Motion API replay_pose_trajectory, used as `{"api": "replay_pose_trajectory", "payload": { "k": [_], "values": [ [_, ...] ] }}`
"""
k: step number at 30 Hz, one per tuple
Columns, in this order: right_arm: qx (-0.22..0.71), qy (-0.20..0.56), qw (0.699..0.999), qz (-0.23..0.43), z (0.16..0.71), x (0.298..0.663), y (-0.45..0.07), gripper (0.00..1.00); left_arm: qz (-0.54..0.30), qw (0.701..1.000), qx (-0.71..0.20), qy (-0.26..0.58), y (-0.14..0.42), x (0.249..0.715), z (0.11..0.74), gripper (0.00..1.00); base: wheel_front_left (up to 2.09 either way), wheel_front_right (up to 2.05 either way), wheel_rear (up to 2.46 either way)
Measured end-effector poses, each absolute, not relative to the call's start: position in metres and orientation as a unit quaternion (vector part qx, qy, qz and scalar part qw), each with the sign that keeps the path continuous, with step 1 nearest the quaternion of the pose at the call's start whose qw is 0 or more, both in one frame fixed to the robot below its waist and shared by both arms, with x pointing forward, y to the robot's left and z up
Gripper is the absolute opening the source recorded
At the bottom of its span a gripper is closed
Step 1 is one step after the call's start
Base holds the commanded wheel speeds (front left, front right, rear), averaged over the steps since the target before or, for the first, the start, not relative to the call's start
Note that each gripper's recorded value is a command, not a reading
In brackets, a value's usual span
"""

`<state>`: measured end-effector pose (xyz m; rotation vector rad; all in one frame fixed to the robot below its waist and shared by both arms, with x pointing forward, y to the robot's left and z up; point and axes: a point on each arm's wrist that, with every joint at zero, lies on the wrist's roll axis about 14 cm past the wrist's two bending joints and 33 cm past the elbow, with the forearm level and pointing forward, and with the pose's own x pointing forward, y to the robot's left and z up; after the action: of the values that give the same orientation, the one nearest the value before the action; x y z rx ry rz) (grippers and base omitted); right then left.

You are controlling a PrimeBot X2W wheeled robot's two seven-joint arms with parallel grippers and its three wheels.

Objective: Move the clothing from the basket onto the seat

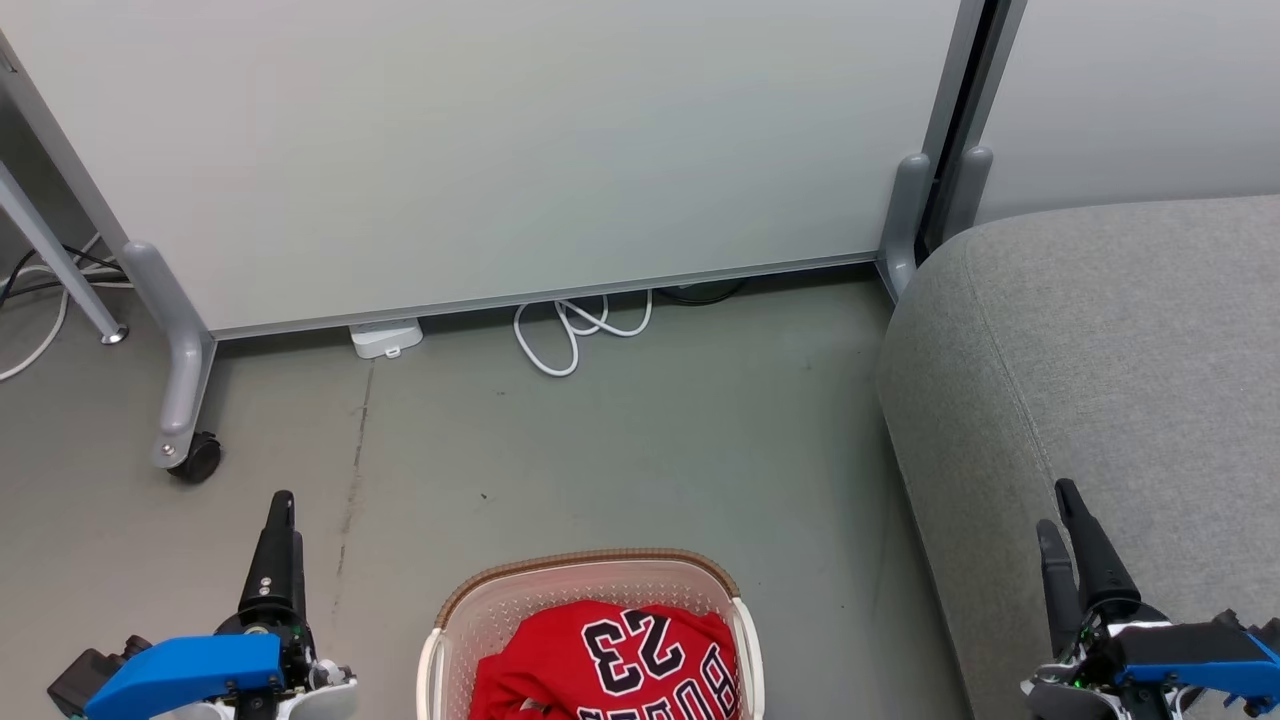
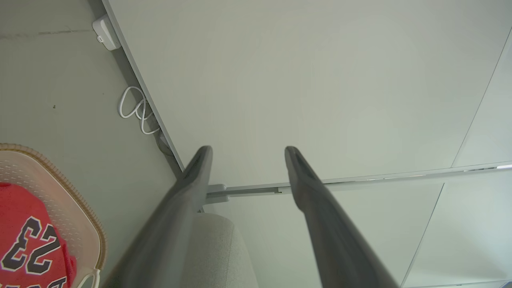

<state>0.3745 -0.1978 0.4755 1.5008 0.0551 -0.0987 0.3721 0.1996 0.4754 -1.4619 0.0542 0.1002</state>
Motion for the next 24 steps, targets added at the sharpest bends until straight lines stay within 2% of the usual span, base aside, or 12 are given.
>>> {"api": "replay_pose_trajectory", "payload": {
  "k": [14,24],
  "values": [
    [0.579,0.021,0.815,-0.027,0.486,0.381,-0.19,1.0,0.032,0.831,-0.555,0.016,0.194,0.379,0.491,1.0,0.0,0.0,0.0],
    [0.49,0.014,0.871,-0.007,0.495,0.386,-0.18,1.0,0.02,0.883,-0.469,0.012,0.186,0.382,0.499,1.0,0.0,0.0,0.0]
  ]
}}
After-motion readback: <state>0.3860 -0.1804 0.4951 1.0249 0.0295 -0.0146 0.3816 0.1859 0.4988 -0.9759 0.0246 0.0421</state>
